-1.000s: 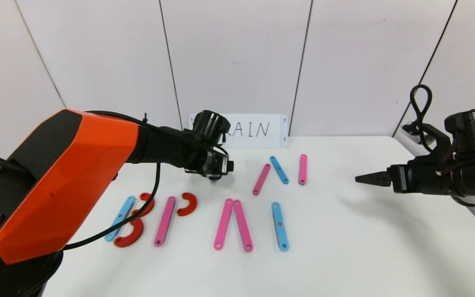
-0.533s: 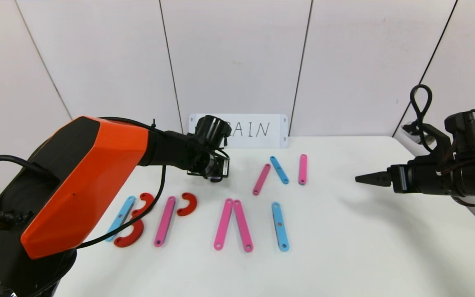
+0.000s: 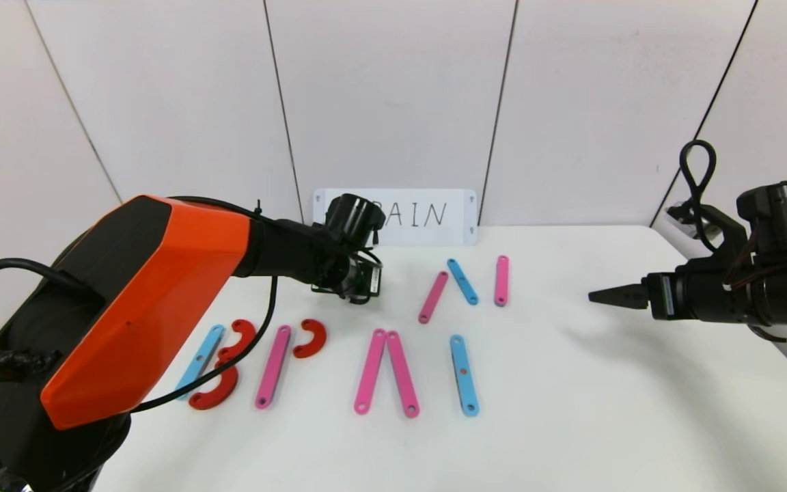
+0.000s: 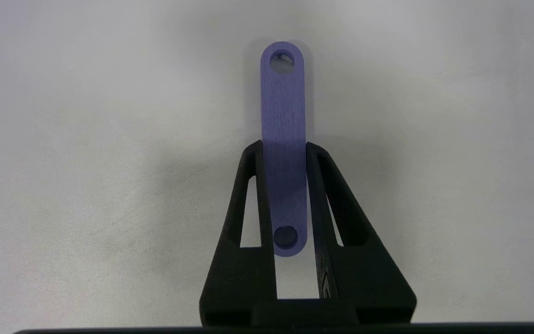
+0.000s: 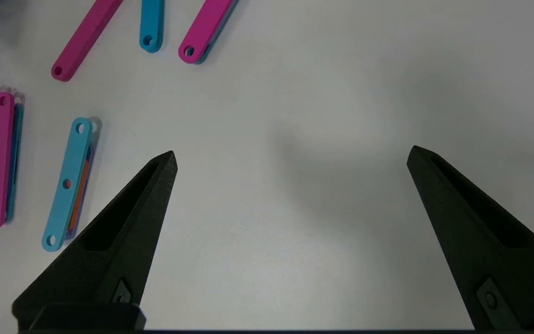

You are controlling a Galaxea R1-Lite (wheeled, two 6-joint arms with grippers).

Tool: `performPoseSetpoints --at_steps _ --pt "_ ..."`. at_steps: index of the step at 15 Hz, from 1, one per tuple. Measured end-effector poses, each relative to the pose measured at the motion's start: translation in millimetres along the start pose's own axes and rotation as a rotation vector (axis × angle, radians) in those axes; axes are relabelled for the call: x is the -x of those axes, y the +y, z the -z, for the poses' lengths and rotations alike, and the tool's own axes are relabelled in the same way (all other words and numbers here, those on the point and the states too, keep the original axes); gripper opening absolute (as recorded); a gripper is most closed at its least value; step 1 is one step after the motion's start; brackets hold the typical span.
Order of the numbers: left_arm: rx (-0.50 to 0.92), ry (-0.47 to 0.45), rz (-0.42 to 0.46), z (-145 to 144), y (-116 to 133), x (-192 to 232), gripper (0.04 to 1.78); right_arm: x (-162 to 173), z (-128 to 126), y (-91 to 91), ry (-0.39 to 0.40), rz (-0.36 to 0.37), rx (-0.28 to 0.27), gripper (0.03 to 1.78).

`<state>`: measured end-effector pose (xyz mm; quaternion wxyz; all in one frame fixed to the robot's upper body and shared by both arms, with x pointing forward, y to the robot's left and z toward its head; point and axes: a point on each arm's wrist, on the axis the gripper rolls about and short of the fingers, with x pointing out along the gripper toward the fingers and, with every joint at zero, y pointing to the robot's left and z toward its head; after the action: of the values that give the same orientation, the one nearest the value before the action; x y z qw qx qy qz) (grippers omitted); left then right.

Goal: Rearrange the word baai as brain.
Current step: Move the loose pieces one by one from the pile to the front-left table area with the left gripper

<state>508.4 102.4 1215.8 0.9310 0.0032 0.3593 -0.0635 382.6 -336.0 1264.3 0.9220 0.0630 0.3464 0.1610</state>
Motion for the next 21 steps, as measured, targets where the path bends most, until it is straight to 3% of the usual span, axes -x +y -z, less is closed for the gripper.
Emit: performPoseSetpoints --at_steps 4,9,16,21 --pt "0.001 0.000 0.000 -1 1 4 0.27 0 0 0.0 0.000 0.000 0.000 1.74" --pt "0.031 0.011 -0.020 -3 4 40 0.27 0 0 0.0 0.000 0.000 0.000 1.74" --pt "0.151 0.057 -0.113 37 -1 104 0.27 0 1 0.4 0.003 -0.001 0.001 1.74" --pt "0.322 0.114 -0.200 59 -1 132 0.27 -1 1 0.6 0.005 -0.002 0.001 1.74"
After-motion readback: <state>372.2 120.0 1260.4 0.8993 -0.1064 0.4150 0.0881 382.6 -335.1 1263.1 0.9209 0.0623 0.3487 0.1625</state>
